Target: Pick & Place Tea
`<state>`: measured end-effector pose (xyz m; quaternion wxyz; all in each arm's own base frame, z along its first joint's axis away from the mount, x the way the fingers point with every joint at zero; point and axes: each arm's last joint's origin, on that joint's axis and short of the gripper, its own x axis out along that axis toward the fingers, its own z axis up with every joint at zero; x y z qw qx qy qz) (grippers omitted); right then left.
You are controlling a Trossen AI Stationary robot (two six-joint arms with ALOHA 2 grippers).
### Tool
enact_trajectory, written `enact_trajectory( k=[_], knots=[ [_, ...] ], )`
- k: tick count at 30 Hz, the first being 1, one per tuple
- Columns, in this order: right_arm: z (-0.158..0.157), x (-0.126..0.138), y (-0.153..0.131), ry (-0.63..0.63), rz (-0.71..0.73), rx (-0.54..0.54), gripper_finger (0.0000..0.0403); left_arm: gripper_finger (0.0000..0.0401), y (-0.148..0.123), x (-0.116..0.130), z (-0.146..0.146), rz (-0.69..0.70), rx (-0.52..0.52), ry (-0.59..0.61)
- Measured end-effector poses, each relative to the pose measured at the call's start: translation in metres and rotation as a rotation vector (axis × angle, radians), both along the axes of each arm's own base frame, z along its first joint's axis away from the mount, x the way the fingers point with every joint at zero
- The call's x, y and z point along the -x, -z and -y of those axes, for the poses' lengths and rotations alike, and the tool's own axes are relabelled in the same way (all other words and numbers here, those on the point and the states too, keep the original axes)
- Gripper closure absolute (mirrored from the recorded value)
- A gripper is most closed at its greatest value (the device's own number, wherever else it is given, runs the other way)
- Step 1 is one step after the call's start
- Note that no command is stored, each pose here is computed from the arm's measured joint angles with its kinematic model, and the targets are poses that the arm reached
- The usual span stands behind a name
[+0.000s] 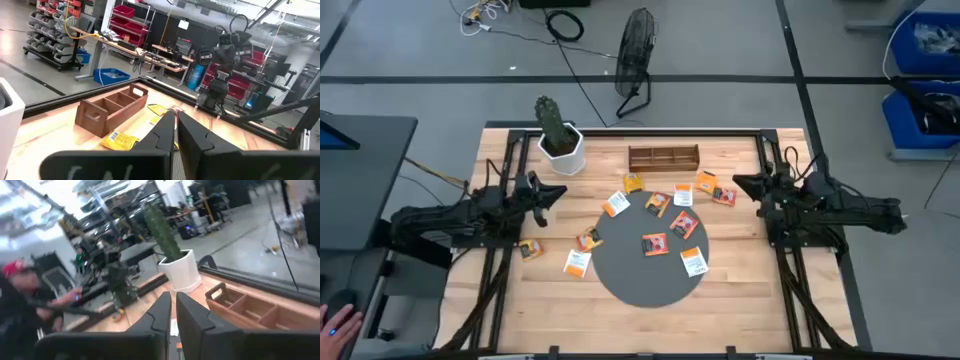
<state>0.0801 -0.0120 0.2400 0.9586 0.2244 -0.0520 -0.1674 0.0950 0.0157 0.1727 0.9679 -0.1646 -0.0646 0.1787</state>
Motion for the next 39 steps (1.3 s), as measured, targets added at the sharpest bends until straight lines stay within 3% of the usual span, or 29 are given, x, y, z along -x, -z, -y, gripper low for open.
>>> enact_trajectory(
  k=[10, 21, 25, 30, 35, 39],
  knots=[
    [0.005, -0.002, -0.024, 0.186, 0.011, -0.037, 0.0367, 0.0378, -0.002, 0.0, -0.001, 0.051, 0.072, -0.012],
    [0.006, -0.03, -0.063, 0.125, -0.622, -0.055, 0.0362, 0.0378, -0.001, 0.0, -0.001, 0.039, 0.074, -0.016],
    [0.01, -0.042, -0.056, 0.083, -0.87, -0.118, 0.0325, 0.0378, 0.0, 0.0, -0.001, 0.038, 0.075, -0.032],
    [0.02, -0.055, -0.033, 0.01, -1.104, -0.142, 0.0246, 0.0378, 0.0, 0.0, -0.001, 0.037, 0.075, -0.038],
    [0.032, -0.068, -0.01, -0.031, -1.246, -0.122, 0.0182, 0.0378, 0.0, 0.0, -0.001, 0.035, 0.076, -0.038],
    [0.039, -0.075, 0.013, -0.104, -1.323, -0.119, 0.0163, 0.0378, 0.0, 0.0, -0.001, 0.045, 0.098, -0.037]
  ],
)
